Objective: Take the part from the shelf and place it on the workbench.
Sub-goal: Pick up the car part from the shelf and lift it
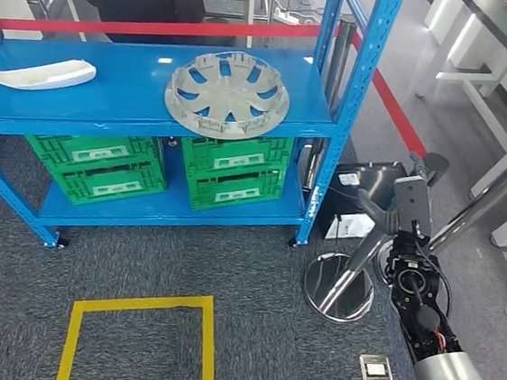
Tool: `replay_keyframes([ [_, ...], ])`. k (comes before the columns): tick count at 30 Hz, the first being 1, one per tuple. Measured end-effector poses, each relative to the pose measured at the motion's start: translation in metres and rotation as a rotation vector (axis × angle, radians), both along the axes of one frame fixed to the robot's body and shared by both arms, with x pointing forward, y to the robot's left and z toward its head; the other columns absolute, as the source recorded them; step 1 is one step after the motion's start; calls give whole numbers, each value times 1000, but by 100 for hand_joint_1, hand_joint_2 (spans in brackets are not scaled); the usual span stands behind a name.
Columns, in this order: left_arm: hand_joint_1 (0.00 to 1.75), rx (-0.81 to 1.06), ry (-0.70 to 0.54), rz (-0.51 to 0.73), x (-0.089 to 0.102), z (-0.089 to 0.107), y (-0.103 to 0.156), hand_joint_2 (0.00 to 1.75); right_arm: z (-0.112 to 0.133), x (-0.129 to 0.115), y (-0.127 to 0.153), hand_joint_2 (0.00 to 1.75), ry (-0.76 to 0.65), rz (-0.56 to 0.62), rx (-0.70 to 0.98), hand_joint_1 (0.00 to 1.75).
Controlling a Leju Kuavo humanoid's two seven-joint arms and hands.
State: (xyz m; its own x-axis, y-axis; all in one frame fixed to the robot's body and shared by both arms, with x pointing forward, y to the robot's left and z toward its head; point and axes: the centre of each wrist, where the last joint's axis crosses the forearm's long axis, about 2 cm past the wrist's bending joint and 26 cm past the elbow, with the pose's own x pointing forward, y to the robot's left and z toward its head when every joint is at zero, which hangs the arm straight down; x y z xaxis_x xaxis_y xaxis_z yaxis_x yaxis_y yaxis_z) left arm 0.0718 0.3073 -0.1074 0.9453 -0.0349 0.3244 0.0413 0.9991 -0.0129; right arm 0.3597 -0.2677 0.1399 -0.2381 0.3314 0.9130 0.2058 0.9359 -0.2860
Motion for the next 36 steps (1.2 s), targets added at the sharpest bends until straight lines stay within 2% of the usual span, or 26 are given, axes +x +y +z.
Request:
replay_keyframes([
  [4,0,-10,1,5,1,0,-7,0,9,7,1,175,-7,23,-27,0],
  [9,0,-11,-16,12,7,1,-5,0,43,30,11,175,-58,80,-76,0],
  [21,0,-11,-12,4,5,1,-3,0,48,35,30,175,-23,194,-129,0],
  [30,0,-12,-22,-10,21,4,-4,0,73,54,49,175,-6,317,-212,0],
  [36,0,-9,-23,-9,24,4,-4,0,71,59,61,175,6,342,-228,0],
])
